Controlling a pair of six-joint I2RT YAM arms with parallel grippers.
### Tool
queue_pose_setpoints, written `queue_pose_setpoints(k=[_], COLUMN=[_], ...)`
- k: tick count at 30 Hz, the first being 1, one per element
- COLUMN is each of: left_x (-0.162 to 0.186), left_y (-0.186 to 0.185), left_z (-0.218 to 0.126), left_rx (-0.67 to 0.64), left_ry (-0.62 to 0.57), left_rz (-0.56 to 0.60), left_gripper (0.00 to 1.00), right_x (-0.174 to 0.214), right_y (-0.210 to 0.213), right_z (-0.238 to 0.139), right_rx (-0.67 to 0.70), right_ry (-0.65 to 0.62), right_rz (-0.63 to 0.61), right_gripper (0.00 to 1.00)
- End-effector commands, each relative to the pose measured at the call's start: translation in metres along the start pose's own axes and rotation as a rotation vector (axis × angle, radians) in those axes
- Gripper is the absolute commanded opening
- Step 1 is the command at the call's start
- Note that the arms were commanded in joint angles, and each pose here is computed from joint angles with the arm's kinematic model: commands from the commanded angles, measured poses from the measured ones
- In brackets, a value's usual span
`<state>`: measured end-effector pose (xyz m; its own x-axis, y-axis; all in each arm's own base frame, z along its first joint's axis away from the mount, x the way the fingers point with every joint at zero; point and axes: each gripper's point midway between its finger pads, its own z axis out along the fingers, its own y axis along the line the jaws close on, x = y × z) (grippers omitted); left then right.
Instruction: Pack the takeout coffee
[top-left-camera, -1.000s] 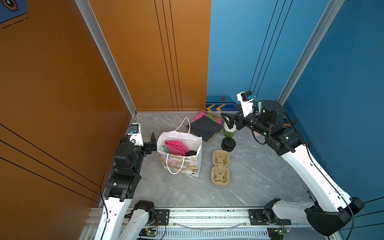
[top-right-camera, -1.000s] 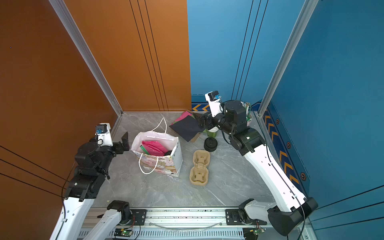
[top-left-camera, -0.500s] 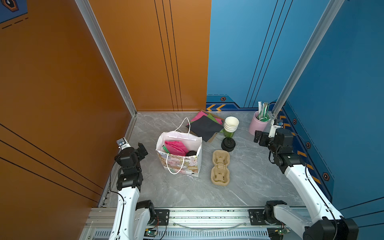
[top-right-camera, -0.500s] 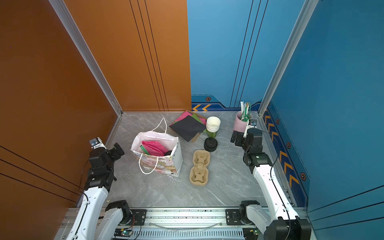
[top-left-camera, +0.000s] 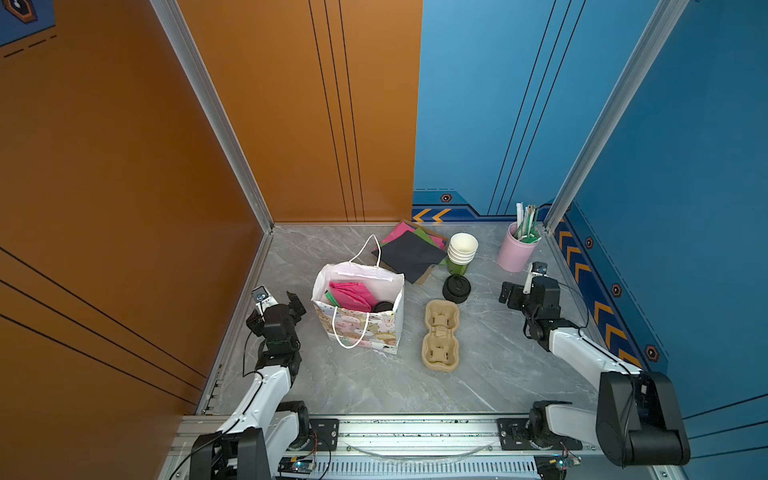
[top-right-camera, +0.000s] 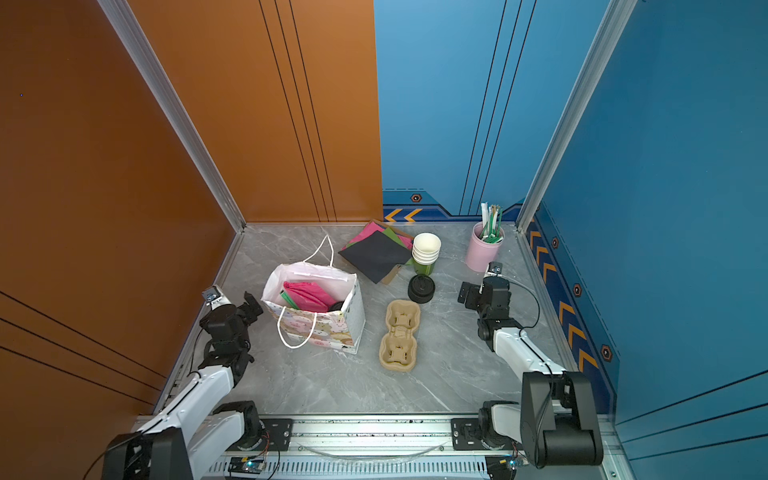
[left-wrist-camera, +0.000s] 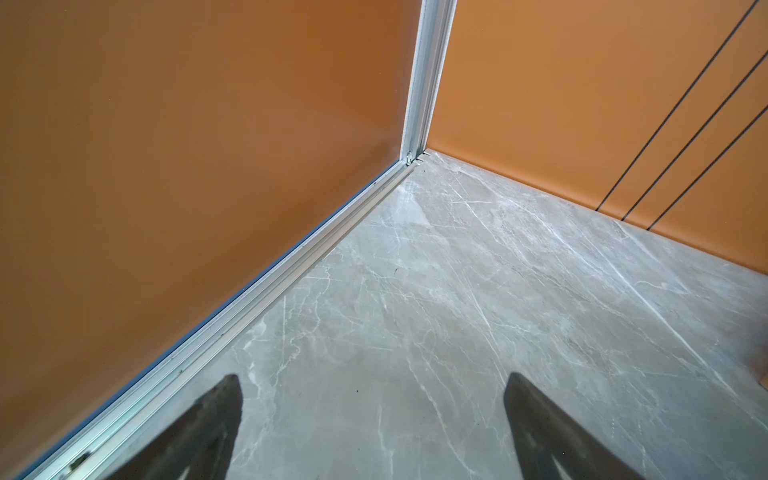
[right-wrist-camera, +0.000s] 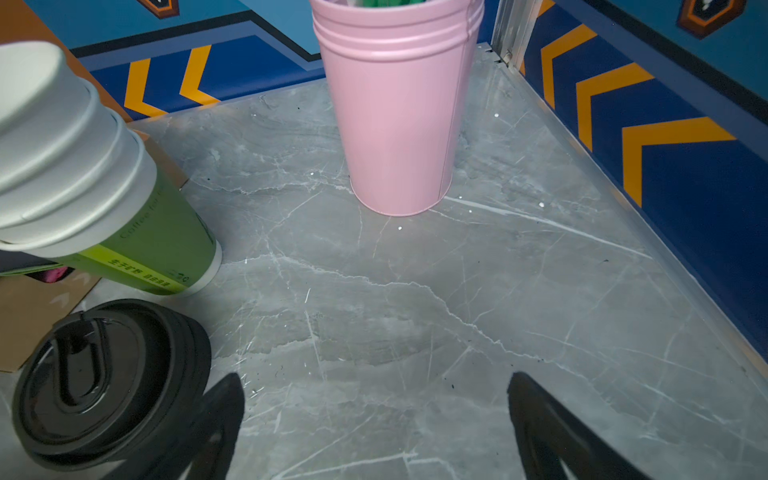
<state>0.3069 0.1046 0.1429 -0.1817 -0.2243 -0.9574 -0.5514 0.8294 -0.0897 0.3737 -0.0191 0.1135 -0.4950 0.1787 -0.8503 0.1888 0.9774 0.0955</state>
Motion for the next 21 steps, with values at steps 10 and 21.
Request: queue_pose_setpoints(k=[10, 21], left_x=[-0.003, 0.023], left_y=[-0.027, -0.069], left_z=[0.006, 0.013], left_rx=[0.083, 0.25], left_ry=[-0.086, -0.053], left_rz=[0.119, 0.154], left_gripper=[0.98, 0.98], right_x=[0.001, 0.009], right_y=[0.026, 0.017], right_z=[0.022, 0.026], right_rx=[-0.099, -0.101], right_ry=[-0.133, -0.207], right_rz=[-0.175, -0.125], right_gripper=[1.0, 1.0])
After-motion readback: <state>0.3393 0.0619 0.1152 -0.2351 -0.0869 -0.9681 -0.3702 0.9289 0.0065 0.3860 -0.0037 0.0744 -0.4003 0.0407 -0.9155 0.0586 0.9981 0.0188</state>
